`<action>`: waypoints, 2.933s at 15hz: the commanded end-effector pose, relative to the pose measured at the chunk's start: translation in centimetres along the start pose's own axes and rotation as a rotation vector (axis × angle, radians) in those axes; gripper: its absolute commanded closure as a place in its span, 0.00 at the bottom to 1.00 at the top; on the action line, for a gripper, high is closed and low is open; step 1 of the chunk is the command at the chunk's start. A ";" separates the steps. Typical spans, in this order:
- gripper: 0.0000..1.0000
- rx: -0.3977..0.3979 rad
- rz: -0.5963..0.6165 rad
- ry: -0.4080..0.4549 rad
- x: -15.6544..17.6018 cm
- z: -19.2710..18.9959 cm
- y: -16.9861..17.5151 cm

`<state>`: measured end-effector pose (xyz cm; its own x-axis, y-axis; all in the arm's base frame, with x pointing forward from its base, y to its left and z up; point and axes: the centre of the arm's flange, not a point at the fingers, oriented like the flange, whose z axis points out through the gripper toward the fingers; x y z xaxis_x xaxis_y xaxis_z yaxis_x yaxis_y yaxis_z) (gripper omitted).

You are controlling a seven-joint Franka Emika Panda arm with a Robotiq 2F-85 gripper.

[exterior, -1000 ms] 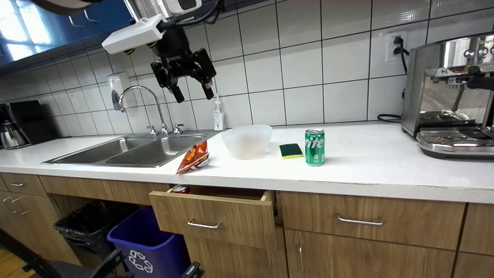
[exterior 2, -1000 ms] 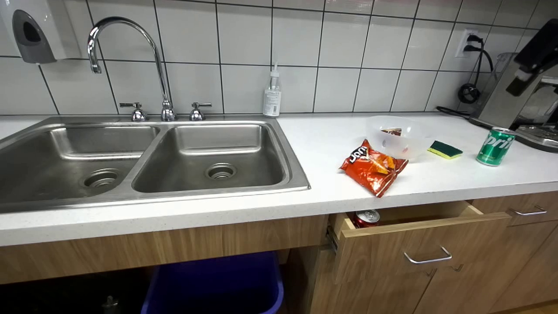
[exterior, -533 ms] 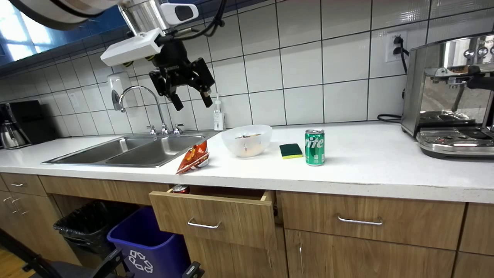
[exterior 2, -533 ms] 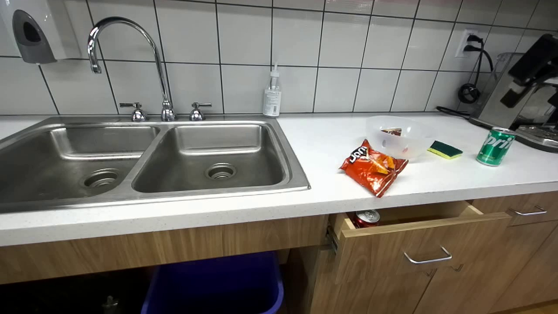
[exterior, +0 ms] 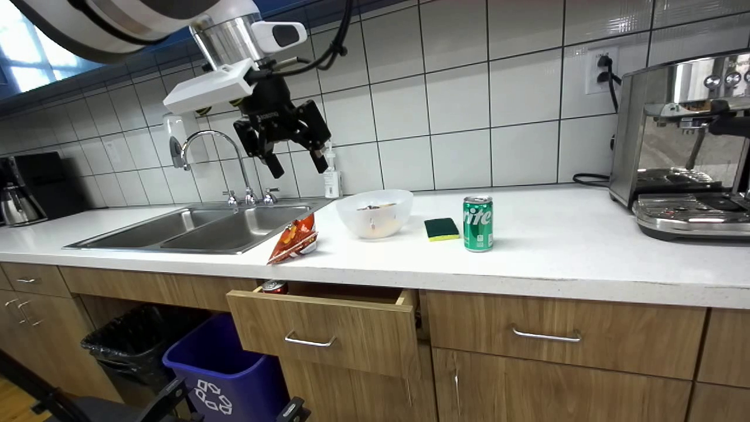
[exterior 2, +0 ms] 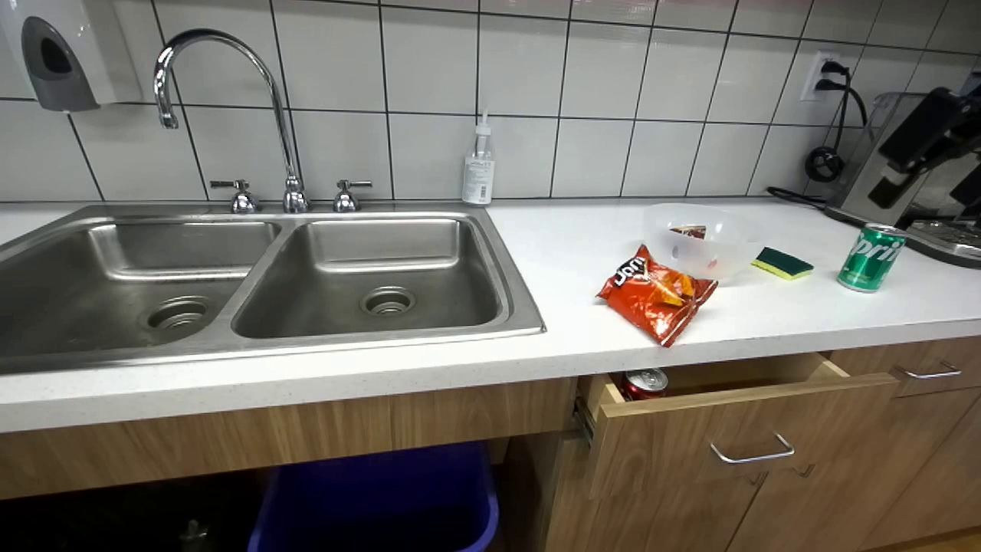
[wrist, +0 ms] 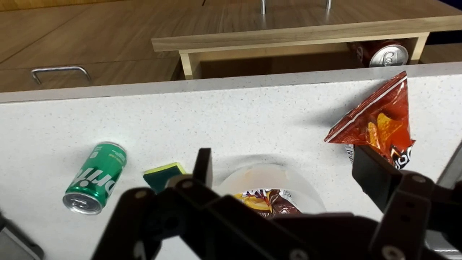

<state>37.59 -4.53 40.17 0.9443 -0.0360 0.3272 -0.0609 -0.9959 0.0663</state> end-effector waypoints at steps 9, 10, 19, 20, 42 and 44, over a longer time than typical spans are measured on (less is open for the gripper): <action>0.00 -0.037 -0.014 -0.089 -2.2 5.1 -1.6; 0.00 -0.038 -0.018 -0.098 -2.3 5.6 -1.8; 0.00 -0.059 -0.049 -0.130 -2.7 10.7 -3.7; 0.00 -0.063 -0.049 -0.131 -2.8 11.3 -4.0; 0.00 -0.110 0.011 -0.192 -3.3 16.5 -5.7; 0.00 -0.101 0.019 -0.195 -3.3 17.0 -5.8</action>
<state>40.18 -0.07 23.13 0.9870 -0.0726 0.1433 -0.0967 -0.9808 0.1691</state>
